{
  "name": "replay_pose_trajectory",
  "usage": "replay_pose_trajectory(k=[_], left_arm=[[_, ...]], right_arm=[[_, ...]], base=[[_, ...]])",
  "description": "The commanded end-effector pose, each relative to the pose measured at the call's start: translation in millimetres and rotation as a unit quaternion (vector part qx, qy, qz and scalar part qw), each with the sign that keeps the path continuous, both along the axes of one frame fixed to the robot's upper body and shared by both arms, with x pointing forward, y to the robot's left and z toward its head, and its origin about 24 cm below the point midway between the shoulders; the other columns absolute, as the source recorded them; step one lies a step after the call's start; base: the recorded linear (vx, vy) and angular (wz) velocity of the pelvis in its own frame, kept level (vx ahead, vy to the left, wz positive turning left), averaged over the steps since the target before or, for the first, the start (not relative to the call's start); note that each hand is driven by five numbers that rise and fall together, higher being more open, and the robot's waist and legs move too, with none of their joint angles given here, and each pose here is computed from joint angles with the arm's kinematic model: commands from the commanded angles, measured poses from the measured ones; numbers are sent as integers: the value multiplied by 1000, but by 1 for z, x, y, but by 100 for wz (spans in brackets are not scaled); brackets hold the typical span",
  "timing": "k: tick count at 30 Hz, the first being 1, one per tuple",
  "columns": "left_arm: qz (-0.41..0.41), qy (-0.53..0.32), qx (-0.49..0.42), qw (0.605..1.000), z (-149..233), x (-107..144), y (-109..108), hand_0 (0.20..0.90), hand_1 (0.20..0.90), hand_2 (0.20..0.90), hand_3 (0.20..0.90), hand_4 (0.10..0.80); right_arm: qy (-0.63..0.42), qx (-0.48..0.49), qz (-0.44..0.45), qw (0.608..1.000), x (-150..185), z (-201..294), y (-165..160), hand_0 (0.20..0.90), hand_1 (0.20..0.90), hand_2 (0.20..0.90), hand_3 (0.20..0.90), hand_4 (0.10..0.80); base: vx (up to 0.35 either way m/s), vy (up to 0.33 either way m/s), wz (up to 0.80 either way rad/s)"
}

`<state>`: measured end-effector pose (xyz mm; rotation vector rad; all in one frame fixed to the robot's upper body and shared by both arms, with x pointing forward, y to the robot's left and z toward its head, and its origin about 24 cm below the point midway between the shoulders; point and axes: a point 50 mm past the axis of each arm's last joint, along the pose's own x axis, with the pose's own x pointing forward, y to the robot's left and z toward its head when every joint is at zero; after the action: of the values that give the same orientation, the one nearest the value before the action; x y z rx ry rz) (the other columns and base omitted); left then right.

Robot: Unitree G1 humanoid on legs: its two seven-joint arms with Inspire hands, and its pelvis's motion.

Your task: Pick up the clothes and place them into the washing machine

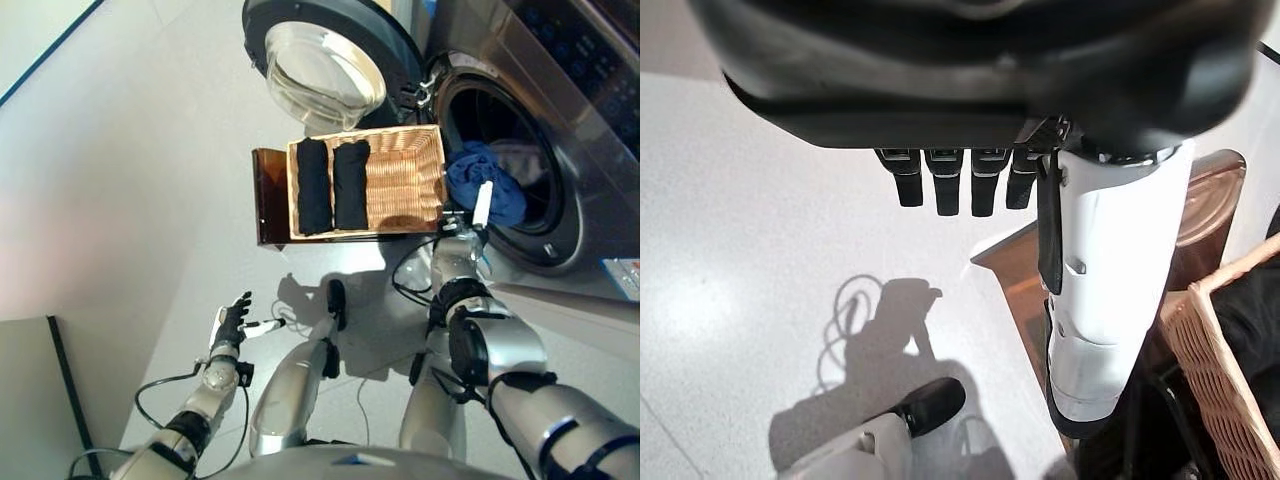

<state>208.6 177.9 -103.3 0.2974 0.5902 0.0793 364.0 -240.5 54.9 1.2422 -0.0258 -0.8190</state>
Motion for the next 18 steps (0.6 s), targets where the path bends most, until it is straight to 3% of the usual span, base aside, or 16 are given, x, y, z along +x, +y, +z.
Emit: replay_pose_trajectory(k=[1,10,11,12,13,18], left_arm=[[9,-16,8,1000,3,-1,9,900,900,900,900,800],[9,-32,-3,999,8,-1,14,900,900,900,900,800],[7,-33,-5,999,8,-1,13,900,900,900,900,800],[3,-35,-8,999,9,-1,11,900,900,900,900,800],[4,-34,-11,999,9,-1,11,900,900,900,900,800],[7,-35,-14,999,9,0,8,900,900,900,900,800]], right_arm=[[-115,-57,-41,991,15,67,-24,200,200,200,200,300],[-152,-180,-99,967,13,183,-87,200,200,200,200,300],[-162,-191,-108,962,10,199,-92,274,274,274,274,353],[-164,-200,-115,959,8,208,-96,667,667,667,667,633],[-173,-213,-126,953,4,224,-101,900,900,900,900,800],[-197,-247,-124,941,2,241,-96,900,900,900,900,800]], base=[[51,-30,-2],[23,-44,-8],[20,-30,-3],[0,0,0],[31,13,8],[36,17,10]])
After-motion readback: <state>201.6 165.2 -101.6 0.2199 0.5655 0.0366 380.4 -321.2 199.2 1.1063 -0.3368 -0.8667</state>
